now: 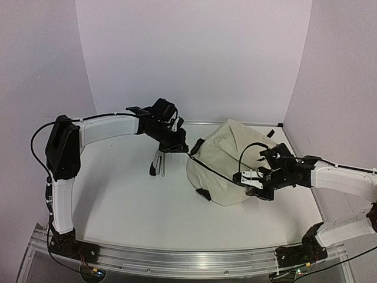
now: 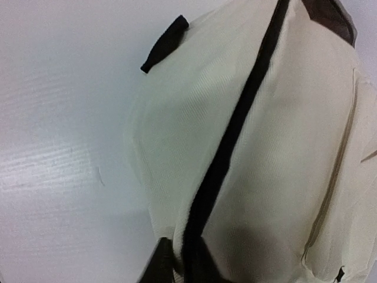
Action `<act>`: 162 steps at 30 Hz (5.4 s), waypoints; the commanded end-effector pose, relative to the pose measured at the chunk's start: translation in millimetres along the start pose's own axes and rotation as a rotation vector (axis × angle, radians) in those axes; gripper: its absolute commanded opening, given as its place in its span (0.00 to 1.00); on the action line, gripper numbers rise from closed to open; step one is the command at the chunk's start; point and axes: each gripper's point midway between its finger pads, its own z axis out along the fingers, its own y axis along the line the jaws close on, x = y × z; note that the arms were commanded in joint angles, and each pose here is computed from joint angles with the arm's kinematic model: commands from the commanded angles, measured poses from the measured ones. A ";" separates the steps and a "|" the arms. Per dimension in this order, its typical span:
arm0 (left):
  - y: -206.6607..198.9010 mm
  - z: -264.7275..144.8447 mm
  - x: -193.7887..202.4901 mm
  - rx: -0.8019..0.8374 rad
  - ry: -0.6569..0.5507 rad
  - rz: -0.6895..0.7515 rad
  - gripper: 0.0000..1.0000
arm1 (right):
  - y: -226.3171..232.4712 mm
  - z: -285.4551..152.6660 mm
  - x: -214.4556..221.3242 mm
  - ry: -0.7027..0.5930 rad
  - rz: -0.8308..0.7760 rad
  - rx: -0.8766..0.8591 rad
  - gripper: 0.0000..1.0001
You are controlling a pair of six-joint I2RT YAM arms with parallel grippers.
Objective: Pack the student bag
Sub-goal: Zip the student bag at the center of the board.
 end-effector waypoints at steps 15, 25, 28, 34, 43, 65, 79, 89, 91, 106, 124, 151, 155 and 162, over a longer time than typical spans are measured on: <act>-64.1 -28.9 -11.0 0.173 -0.083 0.092 0.00 | -65.4 -0.2 -159.6 -0.303 0.428 -0.127 0.63; -56.8 -27.5 -9.1 0.151 -0.091 0.071 0.00 | -78.7 54.1 -167.0 -0.228 0.443 -0.069 0.41; -55.4 -25.6 -11.6 0.145 -0.093 0.069 0.00 | -76.3 60.7 -158.6 -0.196 0.428 -0.054 0.25; -49.3 -21.6 -23.7 0.141 -0.105 0.057 0.00 | -58.7 50.5 -150.2 -0.177 0.373 -0.061 0.00; -20.6 -19.1 -51.0 0.082 -0.142 0.016 0.00 | 44.4 14.5 -99.8 -0.067 -0.001 -0.152 0.00; -73.6 -22.1 -6.2 0.343 -0.054 0.025 0.00 | 9.4 -43.3 -160.7 -0.257 0.279 -0.143 0.71; -72.3 -28.2 -7.8 0.336 -0.083 0.007 0.00 | -47.0 27.1 -179.4 -0.257 0.464 0.083 0.42; -60.5 2.6 -16.1 0.290 -0.056 -0.002 0.00 | -17.7 27.3 -171.9 -0.244 0.337 0.046 0.00; -59.8 11.1 -22.0 0.284 -0.053 -0.001 0.00 | 0.7 20.8 -171.5 -0.249 0.277 0.006 0.00; -59.3 24.4 -42.3 0.320 -0.075 -0.020 0.00 | -5.5 0.3 -180.7 -0.252 0.267 0.096 0.47; -61.6 4.3 -36.9 0.311 -0.086 -0.005 0.00 | -58.5 60.1 -161.0 -0.165 0.453 0.066 0.26; -22.2 11.3 -96.8 0.127 -0.203 -0.094 0.39 | -40.3 17.8 -245.8 -0.374 0.447 -0.017 0.32; 19.3 -25.2 -88.7 -0.040 -0.274 -0.158 0.74 | -91.9 4.1 -238.8 -0.420 0.563 -0.031 0.74; 28.3 -53.2 -41.0 -0.006 -0.245 -0.184 0.88 | -186.0 -14.8 -169.3 -0.383 0.667 0.113 0.98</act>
